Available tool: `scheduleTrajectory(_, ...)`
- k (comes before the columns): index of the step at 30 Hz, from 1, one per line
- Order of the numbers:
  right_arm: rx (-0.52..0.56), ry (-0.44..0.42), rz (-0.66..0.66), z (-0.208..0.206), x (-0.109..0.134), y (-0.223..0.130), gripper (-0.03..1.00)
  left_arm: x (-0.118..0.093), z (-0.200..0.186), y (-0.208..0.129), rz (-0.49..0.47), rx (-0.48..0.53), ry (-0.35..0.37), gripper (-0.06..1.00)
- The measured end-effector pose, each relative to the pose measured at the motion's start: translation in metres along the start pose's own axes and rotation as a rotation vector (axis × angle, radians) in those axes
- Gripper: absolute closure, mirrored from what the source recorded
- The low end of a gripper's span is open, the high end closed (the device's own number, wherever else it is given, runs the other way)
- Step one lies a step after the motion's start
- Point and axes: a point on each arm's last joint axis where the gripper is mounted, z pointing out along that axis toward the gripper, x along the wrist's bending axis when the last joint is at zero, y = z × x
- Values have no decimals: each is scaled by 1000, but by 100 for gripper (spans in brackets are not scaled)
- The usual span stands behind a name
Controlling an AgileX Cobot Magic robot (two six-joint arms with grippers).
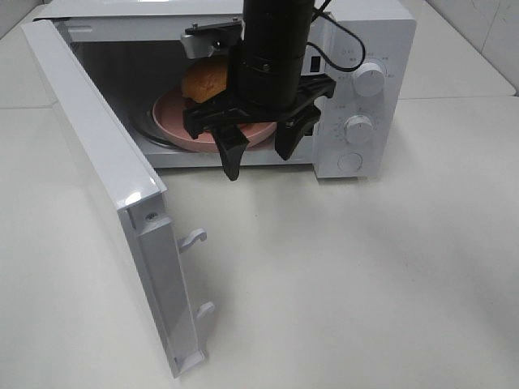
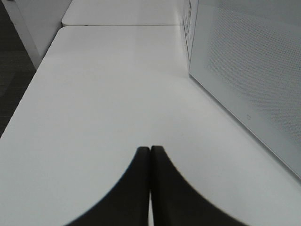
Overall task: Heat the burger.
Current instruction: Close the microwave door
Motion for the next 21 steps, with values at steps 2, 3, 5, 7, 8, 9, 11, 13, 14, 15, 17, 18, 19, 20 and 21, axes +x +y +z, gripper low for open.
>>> scheduleTrajectory(2,-4,-1,7,-6,-3,-3,30,0,0,0,0,0,0,94)
scheduleTrajectory(3,4,-5,27,-11,-13,-12,30,0,0,0,0,0,0,94)
scheduleTrajectory(5,5,-11,55,-20,-26,-21,30,0,0,0,0,0,0,94)
scheduleTrajectory(7,11,-15,75,-22,-34,-25,30,0,0,0,0,0,0,94)
scheduleTrajectory(8,14,-22,117,-30,-52,-36,30,0,0,0,0,0,0,94)
scheduleTrajectory(9,14,-25,136,-33,-59,-40,30,0,0,0,0,0,0,94)
scheduleTrajectory(11,7,-34,188,-43,-79,-51,30,0,0,0,0,0,0,94)
scheduleTrajectory(13,1,-42,237,-52,-96,-63,30,0,0,0,0,0,0,94)
scheduleTrajectory(14,1,-46,259,-55,-103,-69,30,0,0,0,0,0,0,94)
scheduleTrajectory(15,1,-46,259,-55,-103,-69,30,0,0,0,0,0,0,94)
scheduleTrajectory(17,-19,-62,344,-70,-130,-88,30,0,0,0,0,0,0,94)
scheduleTrajectory(18,-19,-62,344,-70,-130,-88,30,0,0,0,0,0,0,94)
scheduleTrajectory(19,-42,-73,394,-82,-144,-102,30,0,0,0,0,0,0,94)
scheduleTrajectory(20,-66,-94,442,-95,-157,-118,30,0,0,0,0,0,0,94)
scheduleTrajectory(21,-66,-94,442,-95,-157,-118,30,0,0,0,0,0,0,94)
